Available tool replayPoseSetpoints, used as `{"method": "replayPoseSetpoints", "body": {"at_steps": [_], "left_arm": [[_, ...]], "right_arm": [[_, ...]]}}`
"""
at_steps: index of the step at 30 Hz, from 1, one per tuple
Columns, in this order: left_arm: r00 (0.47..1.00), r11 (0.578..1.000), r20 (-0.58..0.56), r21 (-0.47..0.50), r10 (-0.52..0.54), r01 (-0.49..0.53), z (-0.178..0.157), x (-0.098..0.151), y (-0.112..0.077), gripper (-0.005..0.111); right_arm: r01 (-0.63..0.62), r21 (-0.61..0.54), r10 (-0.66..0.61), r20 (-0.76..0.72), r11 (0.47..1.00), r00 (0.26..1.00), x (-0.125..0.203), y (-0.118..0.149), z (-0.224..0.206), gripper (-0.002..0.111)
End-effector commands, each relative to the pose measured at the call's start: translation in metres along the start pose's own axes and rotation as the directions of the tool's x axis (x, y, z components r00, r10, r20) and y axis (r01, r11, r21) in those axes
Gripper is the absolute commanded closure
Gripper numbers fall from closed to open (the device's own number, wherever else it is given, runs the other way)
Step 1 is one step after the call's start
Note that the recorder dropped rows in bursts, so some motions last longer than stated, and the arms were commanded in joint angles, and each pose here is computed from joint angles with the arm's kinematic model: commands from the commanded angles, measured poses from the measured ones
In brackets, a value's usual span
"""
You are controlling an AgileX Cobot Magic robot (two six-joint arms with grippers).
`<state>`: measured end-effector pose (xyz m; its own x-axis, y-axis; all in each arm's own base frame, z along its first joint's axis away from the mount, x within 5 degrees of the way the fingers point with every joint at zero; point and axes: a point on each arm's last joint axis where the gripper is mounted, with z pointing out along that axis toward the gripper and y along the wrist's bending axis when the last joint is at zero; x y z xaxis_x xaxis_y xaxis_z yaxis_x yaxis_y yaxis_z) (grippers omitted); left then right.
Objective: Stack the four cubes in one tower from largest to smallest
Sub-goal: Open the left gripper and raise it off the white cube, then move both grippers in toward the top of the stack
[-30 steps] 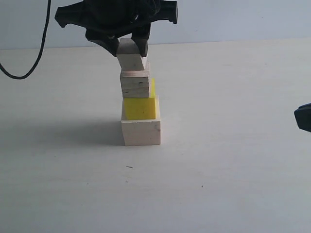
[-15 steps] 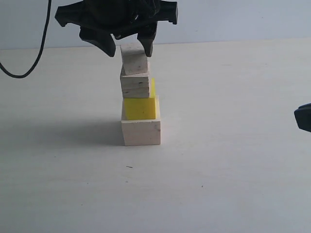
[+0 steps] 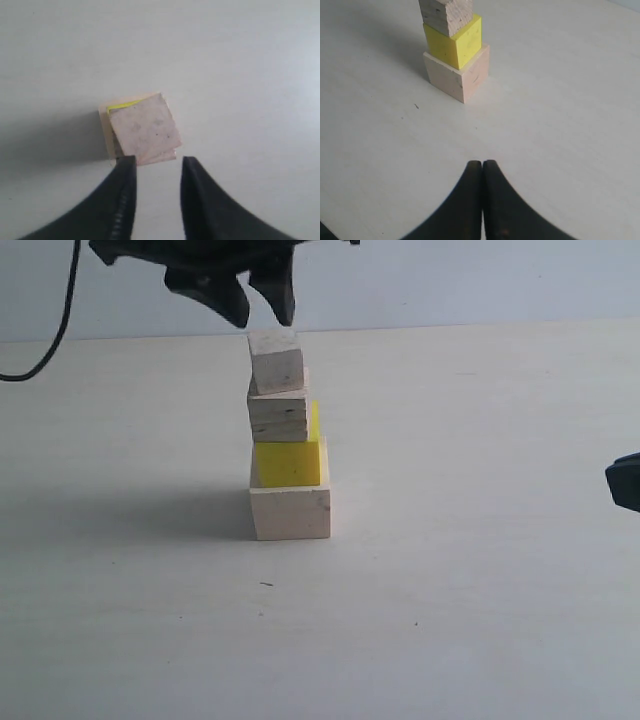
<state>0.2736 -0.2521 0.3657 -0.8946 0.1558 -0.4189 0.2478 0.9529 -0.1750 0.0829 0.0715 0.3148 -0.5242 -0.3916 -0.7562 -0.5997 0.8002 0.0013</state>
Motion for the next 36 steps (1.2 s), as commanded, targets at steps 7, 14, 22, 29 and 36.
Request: {"method": "replayPoseSetpoints", "body": {"at_steps": [7,14,22,29,36], "left_arm": [[0.983,0.991,0.146,0.066,0.110,-0.120,-0.074,0.016,0.013,0.107],[0.983,0.983,0.067,-0.076,0.170,-0.165,-0.048,0.037,0.034,0.107],[0.963,0.946,-0.084,-0.183,0.257,-0.268,-0.010,0.062,0.052,0.107],[0.969,0.955,-0.125,-0.182,0.212,-0.233,-0.008,0.057,0.087,0.107],[0.974,0.974,-0.084,-0.059,0.212,-0.218,-0.010,0.055,0.126,0.107]], "right_arm": [[0.018,0.020,-0.018,0.015,1.000,1.000,-0.002,-0.001,0.004,0.108],[-0.098,0.096,0.095,0.025,0.991,0.995,-0.017,-0.002,0.033,0.108],[-0.114,0.101,0.127,-0.125,0.988,0.984,-0.023,0.009,0.085,0.108],[-0.074,0.108,0.095,-0.207,0.991,0.974,-0.036,0.014,0.107,0.108],[0.022,0.108,0.003,-0.229,0.994,0.973,-0.066,0.015,0.120,0.108]]}}
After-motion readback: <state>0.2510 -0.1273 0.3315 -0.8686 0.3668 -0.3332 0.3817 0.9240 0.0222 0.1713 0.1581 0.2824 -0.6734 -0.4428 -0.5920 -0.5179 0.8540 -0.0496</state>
